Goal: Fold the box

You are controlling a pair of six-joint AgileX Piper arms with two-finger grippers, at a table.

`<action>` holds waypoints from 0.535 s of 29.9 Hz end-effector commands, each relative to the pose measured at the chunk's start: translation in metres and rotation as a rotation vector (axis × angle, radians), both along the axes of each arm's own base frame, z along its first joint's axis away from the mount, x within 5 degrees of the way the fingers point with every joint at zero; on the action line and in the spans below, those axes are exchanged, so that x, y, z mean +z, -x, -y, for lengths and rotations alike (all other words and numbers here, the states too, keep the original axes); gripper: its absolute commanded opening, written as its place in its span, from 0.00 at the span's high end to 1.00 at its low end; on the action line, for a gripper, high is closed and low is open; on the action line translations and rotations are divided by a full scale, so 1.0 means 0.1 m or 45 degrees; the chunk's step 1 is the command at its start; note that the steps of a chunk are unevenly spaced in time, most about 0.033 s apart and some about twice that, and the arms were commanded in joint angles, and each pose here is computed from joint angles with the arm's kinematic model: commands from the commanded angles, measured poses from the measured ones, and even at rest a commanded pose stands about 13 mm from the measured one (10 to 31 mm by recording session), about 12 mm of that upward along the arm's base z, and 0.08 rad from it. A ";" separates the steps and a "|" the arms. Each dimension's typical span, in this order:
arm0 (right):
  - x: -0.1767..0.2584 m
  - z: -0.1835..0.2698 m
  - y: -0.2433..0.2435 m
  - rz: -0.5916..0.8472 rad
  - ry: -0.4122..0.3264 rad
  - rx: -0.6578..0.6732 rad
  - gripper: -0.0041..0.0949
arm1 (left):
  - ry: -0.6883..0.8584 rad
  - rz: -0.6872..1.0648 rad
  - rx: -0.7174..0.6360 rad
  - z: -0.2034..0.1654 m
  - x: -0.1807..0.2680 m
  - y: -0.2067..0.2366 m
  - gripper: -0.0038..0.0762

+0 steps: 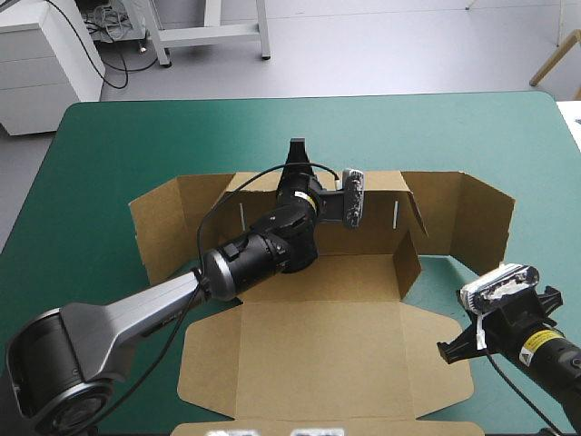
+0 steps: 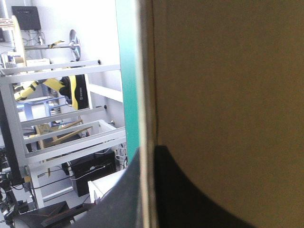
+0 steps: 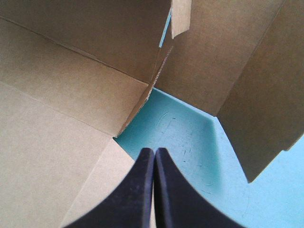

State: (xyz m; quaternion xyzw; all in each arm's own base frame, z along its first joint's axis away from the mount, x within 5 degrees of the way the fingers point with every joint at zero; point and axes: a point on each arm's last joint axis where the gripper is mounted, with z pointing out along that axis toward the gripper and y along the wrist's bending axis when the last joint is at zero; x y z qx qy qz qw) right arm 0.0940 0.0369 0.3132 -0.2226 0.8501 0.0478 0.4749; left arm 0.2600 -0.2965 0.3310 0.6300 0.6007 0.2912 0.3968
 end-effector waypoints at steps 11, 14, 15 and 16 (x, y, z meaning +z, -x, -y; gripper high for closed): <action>0.13 0.01 -0.03 0.112 0.003 -0.001 0.98 | 0.003 0.460 -0.084 -0.03 -0.06 0.68 0.96; 0.13 0.02 -0.03 0.114 0.004 -0.019 0.98 | 0.012 0.532 -0.083 -0.04 -0.16 0.77 0.96; 0.13 0.02 -0.04 0.113 -0.004 -0.030 0.98 | 0.019 0.539 -0.074 -0.05 -0.20 0.78 0.96; 0.13 0.03 -0.04 0.112 -0.011 -0.043 0.98 | 0.024 0.534 -0.064 -0.06 -0.23 0.79 0.96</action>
